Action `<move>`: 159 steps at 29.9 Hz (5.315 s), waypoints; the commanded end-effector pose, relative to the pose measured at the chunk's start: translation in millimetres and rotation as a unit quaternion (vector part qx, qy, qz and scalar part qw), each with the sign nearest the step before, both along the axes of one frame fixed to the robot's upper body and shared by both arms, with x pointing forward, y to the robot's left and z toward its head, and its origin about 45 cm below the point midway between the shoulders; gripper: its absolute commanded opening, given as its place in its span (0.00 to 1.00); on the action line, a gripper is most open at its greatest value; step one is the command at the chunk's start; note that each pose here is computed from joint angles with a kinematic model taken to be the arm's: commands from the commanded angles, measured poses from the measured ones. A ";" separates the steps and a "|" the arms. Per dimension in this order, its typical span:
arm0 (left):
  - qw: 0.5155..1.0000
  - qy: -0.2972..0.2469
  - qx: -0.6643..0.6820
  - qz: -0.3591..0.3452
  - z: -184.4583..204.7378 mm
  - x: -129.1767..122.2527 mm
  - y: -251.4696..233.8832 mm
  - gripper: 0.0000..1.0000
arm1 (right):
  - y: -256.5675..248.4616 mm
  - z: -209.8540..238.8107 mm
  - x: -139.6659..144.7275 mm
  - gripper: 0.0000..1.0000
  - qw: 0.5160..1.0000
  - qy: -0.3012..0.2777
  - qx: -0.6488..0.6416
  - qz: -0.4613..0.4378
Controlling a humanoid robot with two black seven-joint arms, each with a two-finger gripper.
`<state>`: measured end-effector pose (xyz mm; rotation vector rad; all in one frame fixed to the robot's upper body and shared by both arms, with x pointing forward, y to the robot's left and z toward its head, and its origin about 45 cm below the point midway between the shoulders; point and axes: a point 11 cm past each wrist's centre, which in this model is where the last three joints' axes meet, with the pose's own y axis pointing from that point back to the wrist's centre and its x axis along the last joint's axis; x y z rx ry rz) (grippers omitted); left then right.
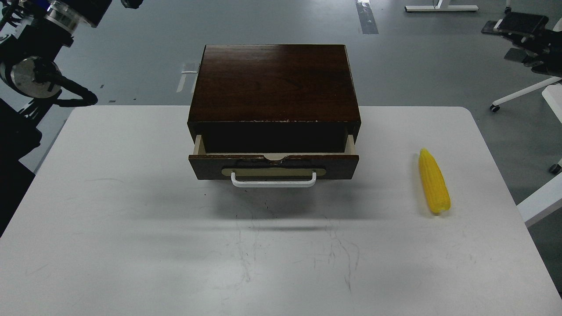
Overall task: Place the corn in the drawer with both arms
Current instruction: 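Reach the right gripper to the yellow corn cob, then grasp the corn cob with the right gripper and lift it, then carry the corn over the box and lower it into the drawer, then open the right gripper to release the corn in the drawer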
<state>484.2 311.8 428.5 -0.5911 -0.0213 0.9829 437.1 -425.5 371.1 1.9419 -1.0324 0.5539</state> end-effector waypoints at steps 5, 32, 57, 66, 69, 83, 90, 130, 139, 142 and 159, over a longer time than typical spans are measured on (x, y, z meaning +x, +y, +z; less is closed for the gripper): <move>0.999 0.016 -0.049 0.011 -5.7 -0.4 13.5 0.98 | 3.2 -46.7 -12.3 1.00 0.991 0.070 -0.108 0.018; 0.998 0.039 -0.055 0.020 -26.6 -2.9 21.5 0.98 | 41.0 -202.4 -41.1 0.92 0.950 0.222 -0.202 0.082; 0.998 0.043 -0.051 0.024 -30.3 -3.4 25.2 0.98 | 42.4 -212.2 -35.9 0.78 0.961 0.195 -0.187 0.061; 0.998 0.041 -0.047 0.026 -28.9 -3.6 26.7 0.98 | 64.2 -225.1 -36.8 0.71 0.964 0.192 -0.169 0.074; 0.998 0.042 -0.047 0.026 -29.4 -3.9 27.6 0.98 | 66.5 -229.3 -39.1 0.67 0.963 0.196 -0.167 0.077; 0.998 0.039 -0.046 0.025 -27.5 -3.4 26.1 0.98 | 59.3 -222.0 -37.4 0.00 0.964 0.192 -0.169 0.071; 0.998 0.041 -0.035 0.025 -27.3 -4.6 27.7 0.98 | 51.7 -164.9 -25.5 0.00 0.971 0.147 -0.171 0.078; 0.999 0.031 -0.013 0.032 -16.2 -13.9 43.7 0.98 | 333.4 27.3 -61.2 0.00 0.647 -0.238 -0.451 0.566; 0.999 0.027 -0.008 0.041 -11.2 -16.2 53.3 0.98 | 334.7 -15.9 -71.4 0.00 0.559 -0.214 -0.505 0.622; 0.998 0.026 -0.002 0.051 -8.3 -18.0 62.9 0.98 | 337.3 -24.3 -72.9 0.00 0.549 -0.213 -0.509 0.628; 0.998 0.026 -0.002 0.055 -8.6 -18.3 65.9 0.98 | 340.4 -40.7 -71.5 0.00 0.555 -0.202 -0.500 0.634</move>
